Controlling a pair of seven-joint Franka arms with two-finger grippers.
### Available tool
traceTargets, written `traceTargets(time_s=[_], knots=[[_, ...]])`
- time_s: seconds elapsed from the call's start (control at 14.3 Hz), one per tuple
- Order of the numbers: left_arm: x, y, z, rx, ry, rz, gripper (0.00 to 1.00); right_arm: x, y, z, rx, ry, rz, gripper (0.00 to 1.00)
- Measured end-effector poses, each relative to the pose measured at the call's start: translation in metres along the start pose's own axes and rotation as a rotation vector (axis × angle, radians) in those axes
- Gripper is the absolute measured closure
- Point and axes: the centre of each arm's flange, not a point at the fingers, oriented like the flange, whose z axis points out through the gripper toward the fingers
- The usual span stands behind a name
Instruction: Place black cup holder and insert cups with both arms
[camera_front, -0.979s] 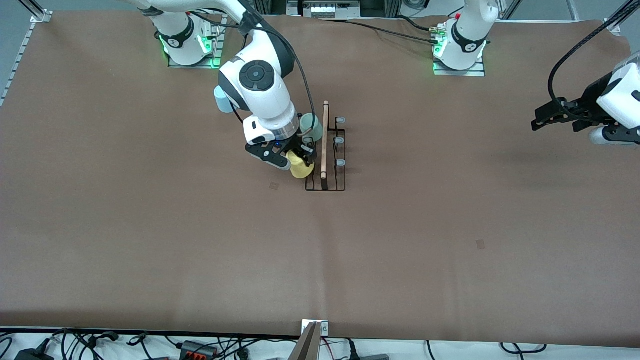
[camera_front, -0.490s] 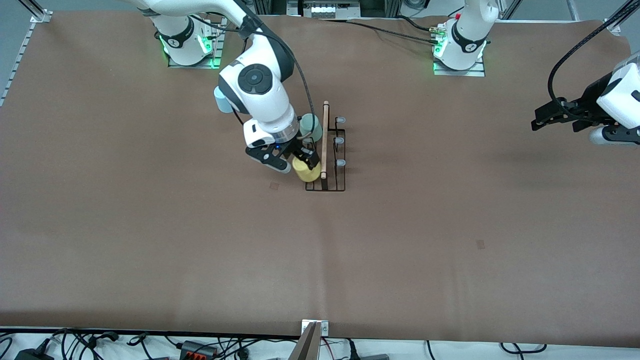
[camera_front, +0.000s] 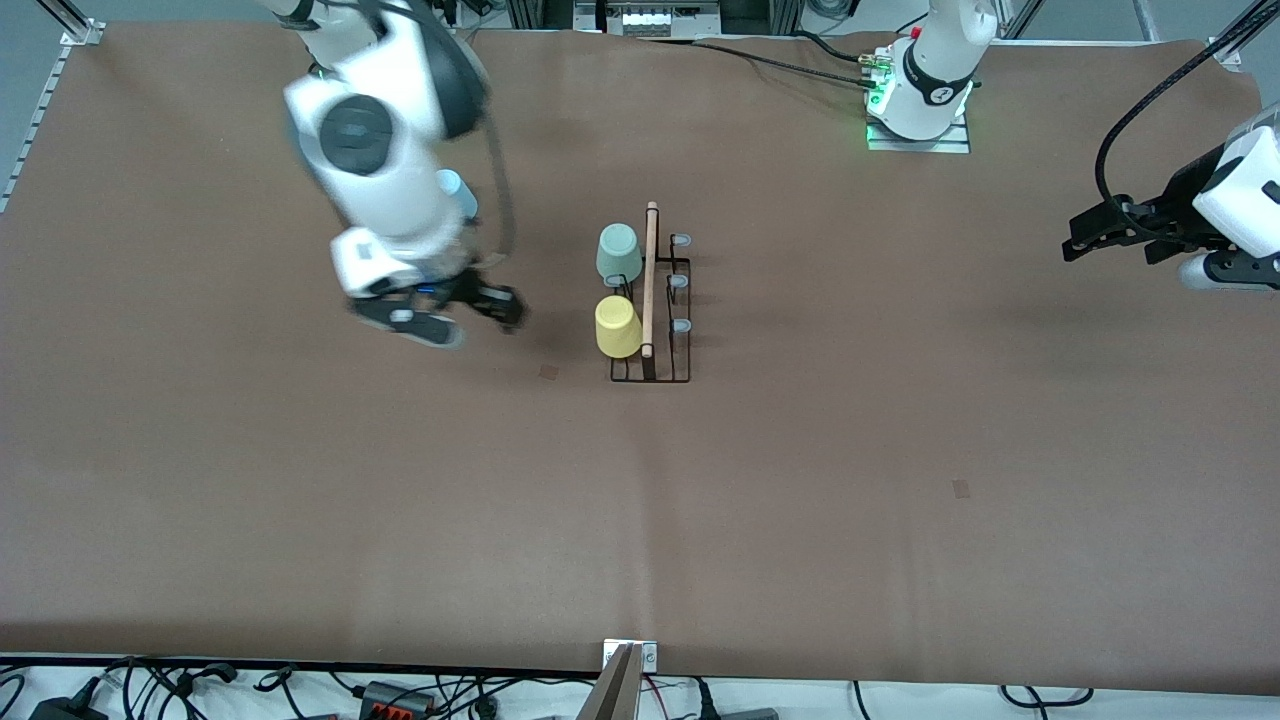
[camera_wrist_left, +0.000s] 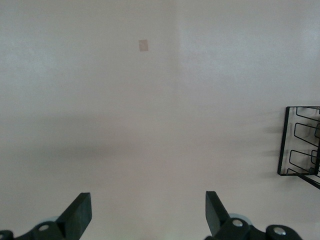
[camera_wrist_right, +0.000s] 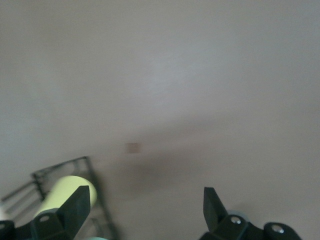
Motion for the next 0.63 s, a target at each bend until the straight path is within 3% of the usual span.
traceTargets(time_s=[0.28, 0.49, 0.63], knots=[[0.000, 0.000, -0.001, 0.000, 0.001, 0.001, 0.00, 0.062, 0.142, -0.051, -0.053, -0.055, -0.153, 0.00], [-0.005, -0.003, 0.000, 0.000, -0.038, -0.006, 0.00, 0.107, 0.252, -0.083, 0.061, -0.084, -0.096, 0.00], [-0.006, -0.003, -0.003, 0.000, -0.041, -0.005, 0.00, 0.123, 0.311, -0.099, 0.074, -0.069, -0.021, 0.00]])
